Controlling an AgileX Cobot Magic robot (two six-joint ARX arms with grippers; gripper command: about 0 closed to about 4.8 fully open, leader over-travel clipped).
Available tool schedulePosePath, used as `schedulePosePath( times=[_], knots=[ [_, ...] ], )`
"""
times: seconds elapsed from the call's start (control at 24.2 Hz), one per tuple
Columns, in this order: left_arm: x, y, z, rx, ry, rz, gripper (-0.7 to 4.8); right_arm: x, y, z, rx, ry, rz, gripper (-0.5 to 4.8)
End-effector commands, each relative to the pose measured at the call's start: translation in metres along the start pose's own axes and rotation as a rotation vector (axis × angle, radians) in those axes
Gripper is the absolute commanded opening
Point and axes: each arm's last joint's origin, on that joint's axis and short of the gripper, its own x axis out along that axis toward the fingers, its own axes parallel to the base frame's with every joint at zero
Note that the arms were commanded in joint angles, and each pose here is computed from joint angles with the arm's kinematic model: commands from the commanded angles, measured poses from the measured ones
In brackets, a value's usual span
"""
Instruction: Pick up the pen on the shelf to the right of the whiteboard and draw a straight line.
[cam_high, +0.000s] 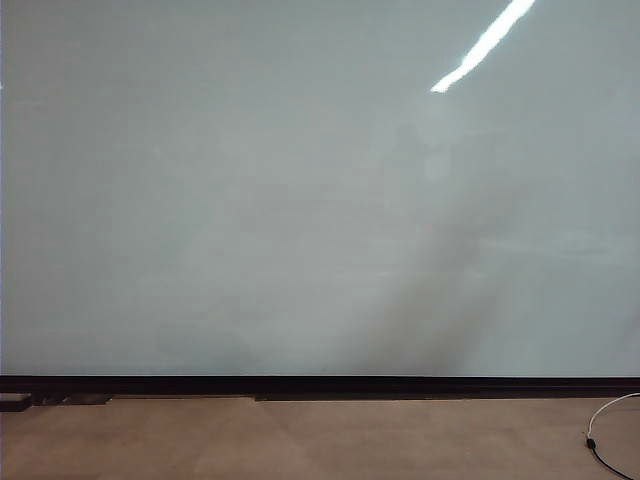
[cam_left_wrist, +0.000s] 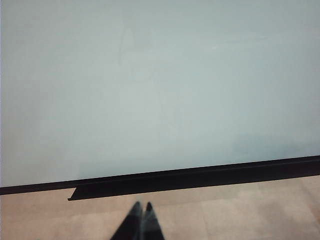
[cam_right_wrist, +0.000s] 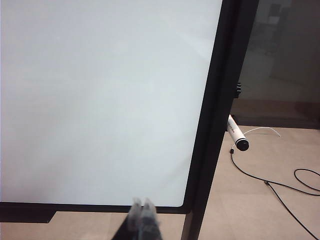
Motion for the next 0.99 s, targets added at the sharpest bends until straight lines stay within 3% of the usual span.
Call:
schedulePosePath(
  times=[0.04, 0.45, 0.54, 0.62, 0.66, 0.78, 0.99],
  knots=[
    [0.0, 0.0, 0.002, 0.002, -0.013, -0.002, -0.05, 0.0, 0.0, 0.003, 0.001, -0.017, -0.006, -0.06],
    [0.0, 0.0, 0.002, 0.002, -0.013, -0.002, -0.05, 0.0, 0.0, 0.003, 0.003, -0.022, -0.006, -0.06],
    [0.0, 0.0, 0.002, 0.002, -0.013, -0.002, -0.05, 0.0, 0.0, 0.005, 0.049, -0.042, 0.026, -0.05],
    [0.0, 0.0, 0.002, 0.002, -0.013, -0.002, -0.05, -0.001, 0.0, 0.01, 0.056, -0.09, 0.039, 0.35],
    [0.0, 0.0, 0.002, 0.002, -0.013, -0.002, -0.05, -0.001, 0.0, 0.012, 0.056, -0.112, 0.032, 1.19],
    [0.0, 0.0, 0.002, 0.002, -0.013, -0.002, -0.05, -0.001, -0.002, 0.015, 0.097, -0.141, -0.009, 2.14],
    [0.0, 0.0, 0.002, 0.002, -0.013, -0.002, -0.05, -0.003, -0.011, 0.037, 0.068, -0.206, -0.103, 2.18]
  ],
)
